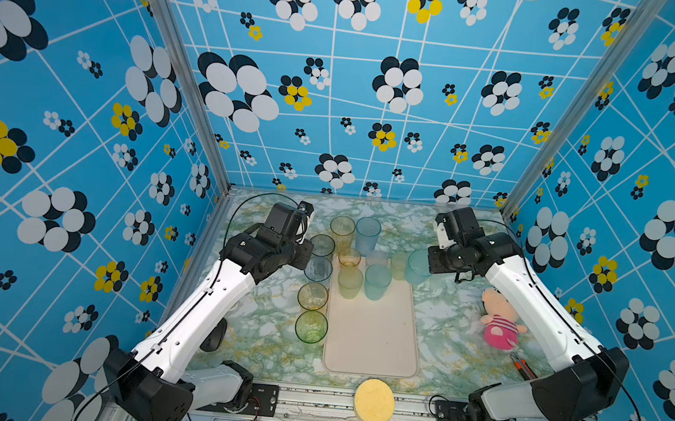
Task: Place the glasses into the tray
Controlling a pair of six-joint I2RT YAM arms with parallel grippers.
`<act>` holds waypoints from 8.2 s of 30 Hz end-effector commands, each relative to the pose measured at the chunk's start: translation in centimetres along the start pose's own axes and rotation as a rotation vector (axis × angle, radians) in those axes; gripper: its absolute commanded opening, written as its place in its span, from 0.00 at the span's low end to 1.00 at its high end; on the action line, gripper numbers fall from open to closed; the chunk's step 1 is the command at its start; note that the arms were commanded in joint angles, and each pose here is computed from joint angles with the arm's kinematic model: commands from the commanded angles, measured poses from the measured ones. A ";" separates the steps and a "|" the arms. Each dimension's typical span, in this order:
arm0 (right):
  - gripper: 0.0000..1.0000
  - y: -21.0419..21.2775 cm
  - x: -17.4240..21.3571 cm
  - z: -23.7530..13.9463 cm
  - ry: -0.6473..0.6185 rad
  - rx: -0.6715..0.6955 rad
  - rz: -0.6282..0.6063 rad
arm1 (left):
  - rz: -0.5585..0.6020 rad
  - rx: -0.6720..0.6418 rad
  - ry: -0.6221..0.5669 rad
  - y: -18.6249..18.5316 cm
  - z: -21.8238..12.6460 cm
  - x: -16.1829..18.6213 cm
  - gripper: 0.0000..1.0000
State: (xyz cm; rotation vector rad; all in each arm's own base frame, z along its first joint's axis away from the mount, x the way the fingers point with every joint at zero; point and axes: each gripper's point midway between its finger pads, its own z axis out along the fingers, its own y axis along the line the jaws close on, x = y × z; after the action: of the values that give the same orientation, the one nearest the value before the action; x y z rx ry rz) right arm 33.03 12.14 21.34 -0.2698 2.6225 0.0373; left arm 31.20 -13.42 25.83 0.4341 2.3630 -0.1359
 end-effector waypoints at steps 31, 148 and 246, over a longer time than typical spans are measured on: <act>0.03 3.0 3.7 7.2 0.087 -0.036 0.052 | 0.032 0.028 0.076 -1.8 -1.6 2.3 0.21; 0.43 1.8 2.1 2.5 -0.137 -0.196 0.168 | -0.155 0.032 0.460 -6.1 -1.8 18.7 0.20; 0.44 -5.3 4.5 3.1 -0.045 0.017 0.292 | 0.701 0.410 0.487 -27.8 10.0 2.7 0.05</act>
State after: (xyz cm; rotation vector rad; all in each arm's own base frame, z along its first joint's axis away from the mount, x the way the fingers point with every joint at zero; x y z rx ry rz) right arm 31.23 6.63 16.02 0.1262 2.6020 0.1386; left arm 26.24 -40.95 15.91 1.5906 2.4740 -0.1894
